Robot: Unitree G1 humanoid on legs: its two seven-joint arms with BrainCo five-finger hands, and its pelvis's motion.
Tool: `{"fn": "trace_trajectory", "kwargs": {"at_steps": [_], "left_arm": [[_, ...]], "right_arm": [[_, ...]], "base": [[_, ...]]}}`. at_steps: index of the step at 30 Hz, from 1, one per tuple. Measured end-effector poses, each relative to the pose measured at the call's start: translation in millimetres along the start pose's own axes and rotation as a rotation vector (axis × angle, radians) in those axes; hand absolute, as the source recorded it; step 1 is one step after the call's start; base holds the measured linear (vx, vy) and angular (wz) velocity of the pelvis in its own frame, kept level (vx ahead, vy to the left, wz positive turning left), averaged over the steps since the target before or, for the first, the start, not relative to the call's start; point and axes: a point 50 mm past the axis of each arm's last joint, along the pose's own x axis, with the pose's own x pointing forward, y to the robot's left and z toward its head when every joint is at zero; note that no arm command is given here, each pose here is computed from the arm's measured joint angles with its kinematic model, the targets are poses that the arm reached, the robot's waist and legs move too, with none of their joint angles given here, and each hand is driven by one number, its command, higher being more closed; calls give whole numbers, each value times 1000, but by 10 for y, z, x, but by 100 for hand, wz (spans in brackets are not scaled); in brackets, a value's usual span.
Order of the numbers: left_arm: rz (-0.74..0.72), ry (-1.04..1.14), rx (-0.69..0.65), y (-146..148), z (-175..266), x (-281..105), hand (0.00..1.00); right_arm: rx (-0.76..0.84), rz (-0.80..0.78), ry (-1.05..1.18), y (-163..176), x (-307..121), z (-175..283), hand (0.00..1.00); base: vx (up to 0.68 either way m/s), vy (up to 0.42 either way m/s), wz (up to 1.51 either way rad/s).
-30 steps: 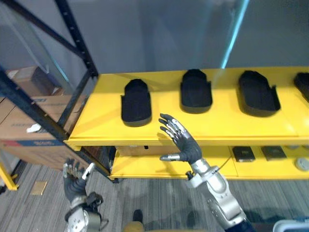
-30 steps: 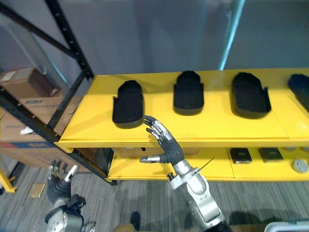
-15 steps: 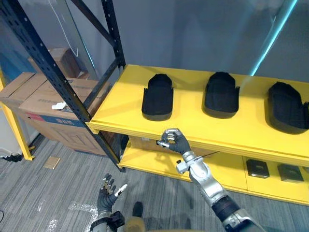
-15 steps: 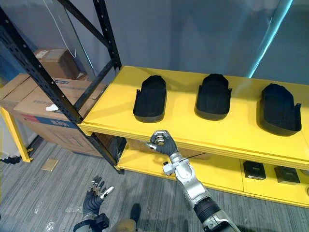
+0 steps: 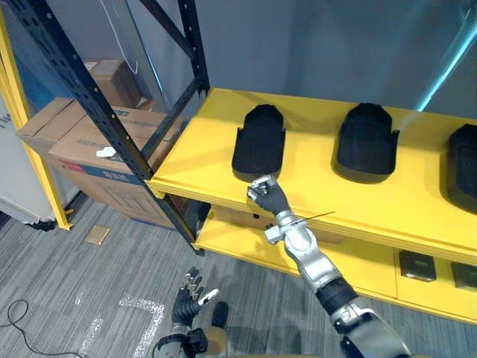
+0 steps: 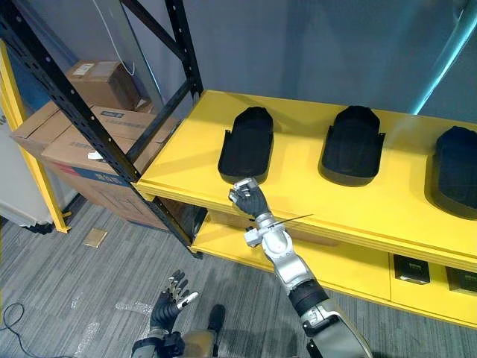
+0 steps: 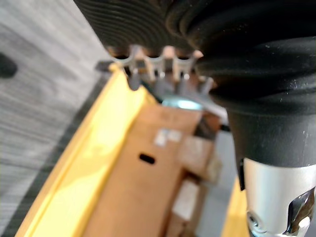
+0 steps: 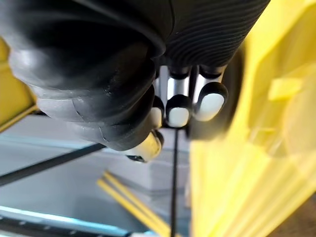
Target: Walk over and take plastic housings, then place them on the shelf
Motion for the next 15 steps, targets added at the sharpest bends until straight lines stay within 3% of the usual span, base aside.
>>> {"fn": "trace_trajectory", "kwargs": {"at_steps": [9,15], "left_arm": [[-4,34,3,-31,-38,-8,0],[-4,27,-24,-55,-24,11,0]], "right_arm": [[-16,109,48,208,88,29,100],[-128,54,47,122,302,72,100]], "base": [[-11,-9,3],[-45,-13,6]]}}
